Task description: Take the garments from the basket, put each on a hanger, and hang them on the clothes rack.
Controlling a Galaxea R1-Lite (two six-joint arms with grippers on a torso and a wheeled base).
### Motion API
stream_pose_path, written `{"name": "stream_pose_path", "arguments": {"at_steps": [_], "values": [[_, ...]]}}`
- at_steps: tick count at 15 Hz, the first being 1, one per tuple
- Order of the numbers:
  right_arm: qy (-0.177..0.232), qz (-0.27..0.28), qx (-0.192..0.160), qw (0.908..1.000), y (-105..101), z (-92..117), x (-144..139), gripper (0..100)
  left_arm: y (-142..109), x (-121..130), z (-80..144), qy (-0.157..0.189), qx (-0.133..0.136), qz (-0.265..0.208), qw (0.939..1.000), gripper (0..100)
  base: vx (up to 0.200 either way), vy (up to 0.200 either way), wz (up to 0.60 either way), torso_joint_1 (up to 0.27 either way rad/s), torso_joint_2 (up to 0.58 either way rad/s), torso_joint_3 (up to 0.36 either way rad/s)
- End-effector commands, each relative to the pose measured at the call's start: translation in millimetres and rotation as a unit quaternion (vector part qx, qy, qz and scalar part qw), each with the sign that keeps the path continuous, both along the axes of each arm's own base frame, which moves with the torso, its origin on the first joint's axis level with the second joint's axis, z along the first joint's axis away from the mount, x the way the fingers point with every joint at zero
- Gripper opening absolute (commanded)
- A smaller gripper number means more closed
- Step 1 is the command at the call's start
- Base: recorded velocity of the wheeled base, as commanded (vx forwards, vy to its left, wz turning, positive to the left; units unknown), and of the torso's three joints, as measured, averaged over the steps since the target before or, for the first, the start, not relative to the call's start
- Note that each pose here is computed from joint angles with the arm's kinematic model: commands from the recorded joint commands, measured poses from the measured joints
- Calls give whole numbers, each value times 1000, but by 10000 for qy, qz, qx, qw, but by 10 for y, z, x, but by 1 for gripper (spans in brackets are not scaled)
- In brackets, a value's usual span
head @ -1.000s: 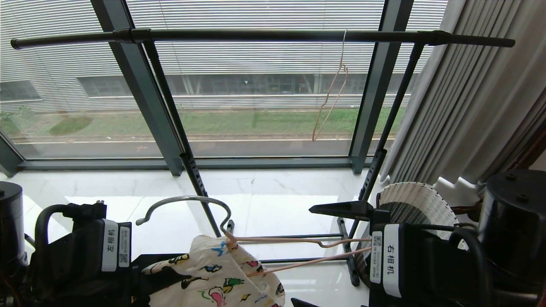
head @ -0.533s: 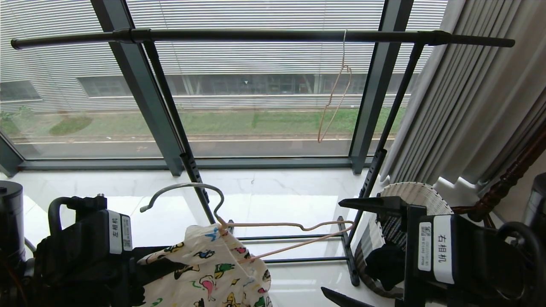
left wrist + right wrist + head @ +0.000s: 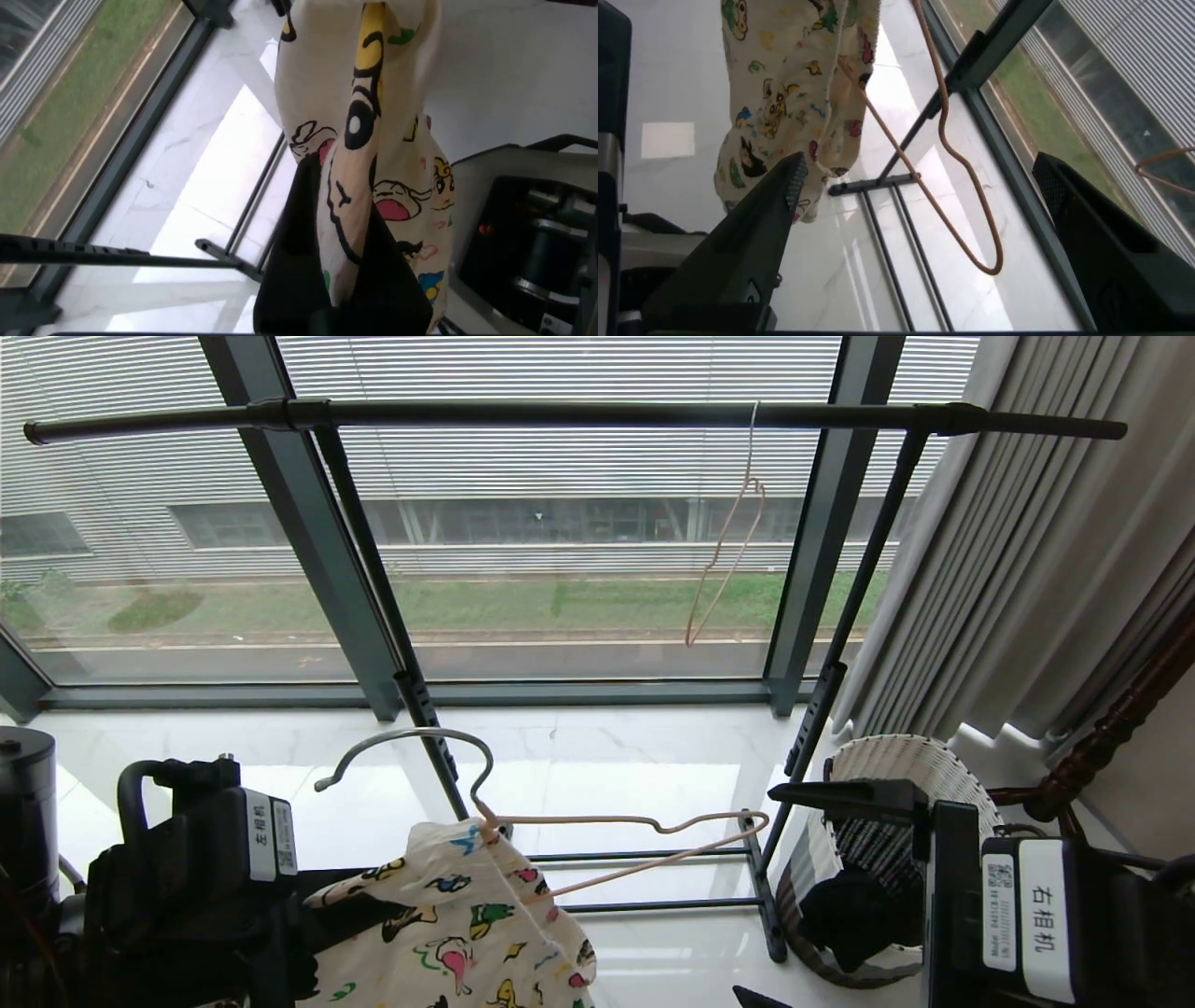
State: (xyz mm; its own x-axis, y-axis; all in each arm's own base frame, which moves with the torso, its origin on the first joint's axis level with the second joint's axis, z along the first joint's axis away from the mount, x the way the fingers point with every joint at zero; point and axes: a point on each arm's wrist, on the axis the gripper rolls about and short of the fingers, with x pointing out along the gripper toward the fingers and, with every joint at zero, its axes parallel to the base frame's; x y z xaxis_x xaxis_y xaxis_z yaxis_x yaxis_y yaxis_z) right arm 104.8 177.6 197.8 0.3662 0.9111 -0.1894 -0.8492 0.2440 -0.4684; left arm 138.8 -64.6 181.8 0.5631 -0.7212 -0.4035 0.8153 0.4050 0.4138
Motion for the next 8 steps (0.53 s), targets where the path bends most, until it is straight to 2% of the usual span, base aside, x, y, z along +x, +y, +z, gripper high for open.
{"name": "stream_pose_path", "arguments": {"at_steps": [1,2,3,4,5,6,8], "values": [[-46,13,-35,10000,-3,-9,-2,100,-9,36,39,-40,-10,65,10000,0,0,0,0,0,0,0],[-29,2,-37,10000,0,-12,-1,100,-41,121,112,-56,-73,126,9999,0,0,0,0,0,0,0],[73,-32,-20,10000,12,-20,14,100,-76,213,241,-34,-297,227,9993,0,0,0,0,0,0,0],[341,-86,39,9994,31,-38,26,100,-103,292,332,1,-464,308,9984,0,0,0,0,0,0,0],[656,-145,134,9976,69,-44,46,100,-80,347,390,-56,-516,432,9977,0,0,0,0,0,0,0],[842,-180,241,9960,118,-28,72,100,-18,400,416,-113,-519,624,9966,0,0,0,0,0,0,0],[1164,-273,422,9919,219,-66,143,100,-5,446,463,-174,-540,690,9960,0,0,0,0,0,0,0]]}}
